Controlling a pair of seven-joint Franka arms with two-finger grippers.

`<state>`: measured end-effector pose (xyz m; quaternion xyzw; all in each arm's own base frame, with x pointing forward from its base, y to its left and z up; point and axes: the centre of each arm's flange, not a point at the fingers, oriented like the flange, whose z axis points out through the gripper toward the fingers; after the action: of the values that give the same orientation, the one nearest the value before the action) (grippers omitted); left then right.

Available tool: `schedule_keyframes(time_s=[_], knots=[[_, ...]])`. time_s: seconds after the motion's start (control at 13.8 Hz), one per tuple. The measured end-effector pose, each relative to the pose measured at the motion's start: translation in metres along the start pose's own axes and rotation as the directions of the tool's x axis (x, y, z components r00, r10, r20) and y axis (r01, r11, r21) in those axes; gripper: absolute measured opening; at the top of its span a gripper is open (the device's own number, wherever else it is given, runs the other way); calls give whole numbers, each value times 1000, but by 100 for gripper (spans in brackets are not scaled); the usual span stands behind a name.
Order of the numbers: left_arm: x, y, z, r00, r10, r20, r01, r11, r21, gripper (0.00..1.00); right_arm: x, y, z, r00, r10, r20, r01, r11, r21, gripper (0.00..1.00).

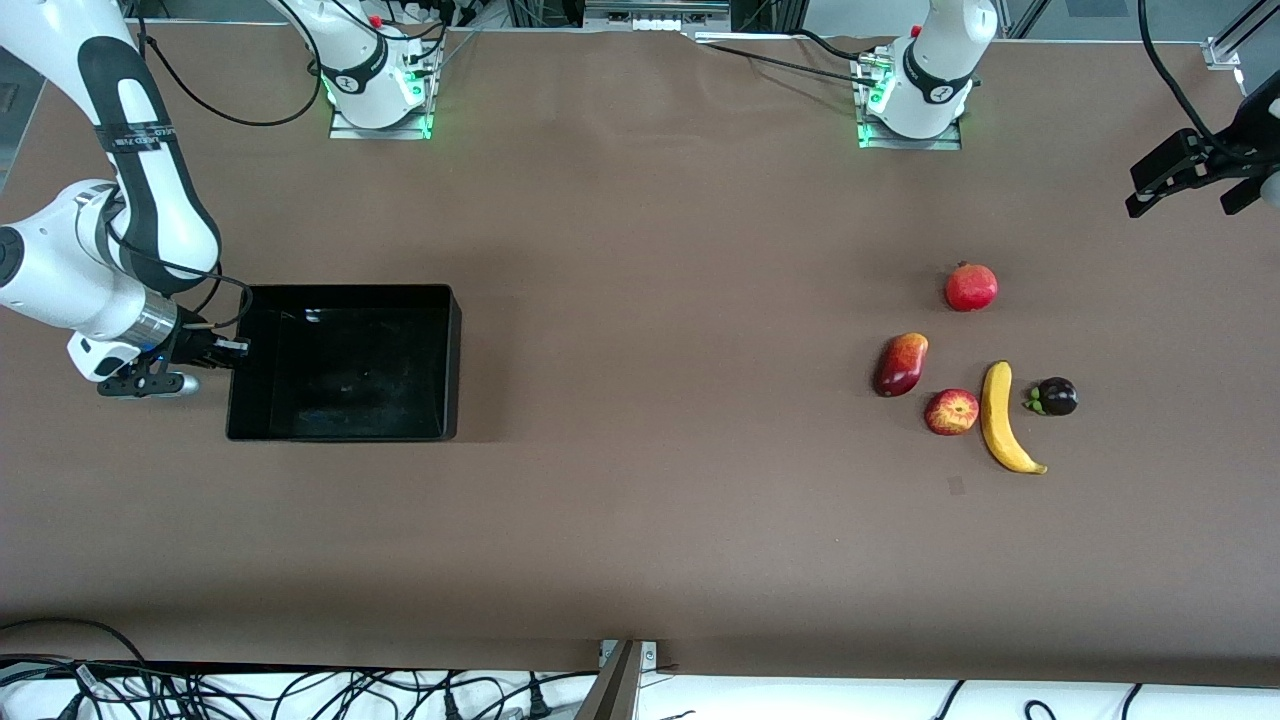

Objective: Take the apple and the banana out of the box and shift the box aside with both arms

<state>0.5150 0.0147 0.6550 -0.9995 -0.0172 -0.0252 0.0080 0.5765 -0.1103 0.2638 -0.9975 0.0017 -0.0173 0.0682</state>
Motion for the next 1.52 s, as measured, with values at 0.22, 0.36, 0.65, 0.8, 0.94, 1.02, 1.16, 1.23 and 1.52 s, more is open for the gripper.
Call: schedule_keyframes(time_s=[0.22,0.36,0.65,0.8,0.94,1.02,1.16,1.23,1.52], knots=[[0,2,-15,1000,-3,-31,2,1000,-18,100,-2,2,-2,999,47,5,-47,999,5,12],[1,2,-18,999,-8,-39,8,1000,-18,100,-3,2,-9,998,59,7,-60,998,14,33],[0,5,-19,999,-6,-40,6,1000,-20,100,1,-12,-57,995,56,82,-61,996,67,74],[0,3,-19,999,-10,-40,9,1000,-20,100,15,-19,-112,993,3,122,-10,999,52,97],[0,2,-19,999,-11,-35,10,1000,-20,100,26,-27,-166,990,-21,139,17,999,29,100],[0,2,-18,999,-11,-34,10,1000,-20,100,29,-32,-184,989,-28,147,26,1000,18,100],[-1,2,-18,1000,-10,-30,9,1000,-20,100,29,-41,-223,981,-56,185,61,998,-22,100],[-1,2,-18,1000,-9,-28,9,1000,-20,100,27,-47,-247,977,-64,202,73,997,-37,100],[-1,4,-17,1000,-7,-22,6,1000,-20,100,19,-84,-310,977,2,215,25,992,-125,100]])
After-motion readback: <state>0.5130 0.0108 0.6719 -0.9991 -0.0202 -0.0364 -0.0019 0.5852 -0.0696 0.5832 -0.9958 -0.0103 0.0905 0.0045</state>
